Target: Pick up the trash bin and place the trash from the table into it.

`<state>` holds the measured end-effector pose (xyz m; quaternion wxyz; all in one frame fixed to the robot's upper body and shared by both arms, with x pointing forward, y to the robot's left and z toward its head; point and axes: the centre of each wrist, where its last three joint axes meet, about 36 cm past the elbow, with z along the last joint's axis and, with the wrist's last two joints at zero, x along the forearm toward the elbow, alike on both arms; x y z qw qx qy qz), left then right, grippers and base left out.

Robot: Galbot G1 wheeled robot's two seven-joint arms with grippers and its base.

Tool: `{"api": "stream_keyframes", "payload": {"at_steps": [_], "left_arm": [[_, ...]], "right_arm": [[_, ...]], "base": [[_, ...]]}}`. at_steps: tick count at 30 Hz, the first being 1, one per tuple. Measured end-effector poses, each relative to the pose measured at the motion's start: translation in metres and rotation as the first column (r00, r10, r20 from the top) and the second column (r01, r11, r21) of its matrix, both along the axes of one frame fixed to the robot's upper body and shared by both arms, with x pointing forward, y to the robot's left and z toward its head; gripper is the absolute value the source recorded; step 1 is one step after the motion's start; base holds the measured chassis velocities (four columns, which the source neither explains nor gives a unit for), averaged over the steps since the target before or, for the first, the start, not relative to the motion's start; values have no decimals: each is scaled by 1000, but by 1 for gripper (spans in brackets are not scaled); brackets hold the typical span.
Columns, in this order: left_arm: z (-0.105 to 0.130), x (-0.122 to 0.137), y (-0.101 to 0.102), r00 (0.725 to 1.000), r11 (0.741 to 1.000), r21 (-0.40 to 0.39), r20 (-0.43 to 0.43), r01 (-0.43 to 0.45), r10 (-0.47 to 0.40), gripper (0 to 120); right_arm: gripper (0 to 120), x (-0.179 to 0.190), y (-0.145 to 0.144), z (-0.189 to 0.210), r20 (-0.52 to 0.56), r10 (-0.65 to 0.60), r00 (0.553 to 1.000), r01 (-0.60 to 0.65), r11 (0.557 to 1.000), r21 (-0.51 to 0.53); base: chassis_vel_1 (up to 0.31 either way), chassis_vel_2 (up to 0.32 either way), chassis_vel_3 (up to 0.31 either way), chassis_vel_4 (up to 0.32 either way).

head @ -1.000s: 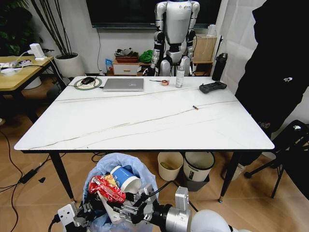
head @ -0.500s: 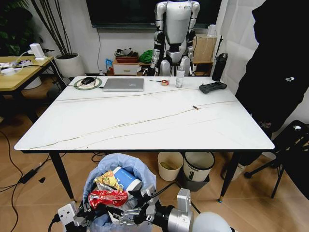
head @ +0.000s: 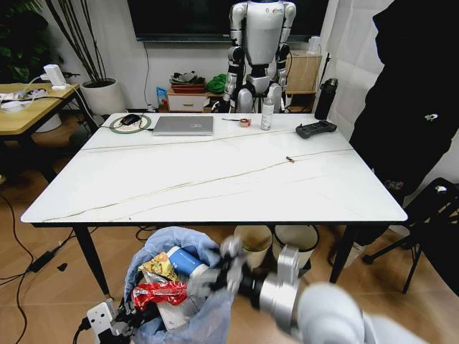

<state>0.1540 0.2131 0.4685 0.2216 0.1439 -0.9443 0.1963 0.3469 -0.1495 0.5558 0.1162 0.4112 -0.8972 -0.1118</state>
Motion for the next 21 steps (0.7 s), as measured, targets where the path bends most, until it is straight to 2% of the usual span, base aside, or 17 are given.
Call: {"api": "stream_keyframes", "payload": {"at_steps": [2,4,5,6,8,9,12,14,15,19,21], "left_arm": [[0,0,0,1000,1000,0,0,1,-1,0],[0,0,0,1000,1000,1,2,8,-8,0],[0,0,0,1000,1000,1,2,10,-10,0],[0,0,0,1000,1000,1,2,13,-13,0],[0,0,-1,1000,1000,1,2,16,-16,0],[0,0,-1,1000,1000,1,2,16,-16,0],[2,0,-1,1000,1000,-1,4,18,-18,0],[3,0,-1,1000,1000,-1,7,22,-22,0],[3,0,-1,1000,1000,-1,7,22,-22,0],[4,-2,-1,1000,1000,2,4,23,-23,0],[5,-2,-1,1000,1000,2,4,21,-21,0]], "right_arm": [[100,7,-4,3,23,-18,1000,18,1000,-1],[100,48,-29,11,109,-127,986,131,991,-27],[100,56,-34,11,120,-146,982,151,988,-33],[100,81,-50,9,137,-201,970,211,976,-59],[100,118,-74,4,142,-253,957,266,961,-79],[100,118,-74,4,142,-253,957,266,961,-79],[100,161,-103,-3,141,-297,944,310,947,-83],[100,208,-139,-19,138,-355,925,371,922,-115],[100,208,-139,-19,138,-355,925,371,922,-115],[100,256,-181,-56,127,-418,900,436,878,-200],[100,262,-186,-63,117,-423,899,438,874,-212]], "base": [[0,0,0,0],[0,0,0,0],[0,0,0,0],[0,0,0,0],[0,0,0,0],[0,0,0,0],[0,0,0,0],[0,0,0,0],[0,0,0,0],[0,0,0,0],[0,0,0,0]]}}
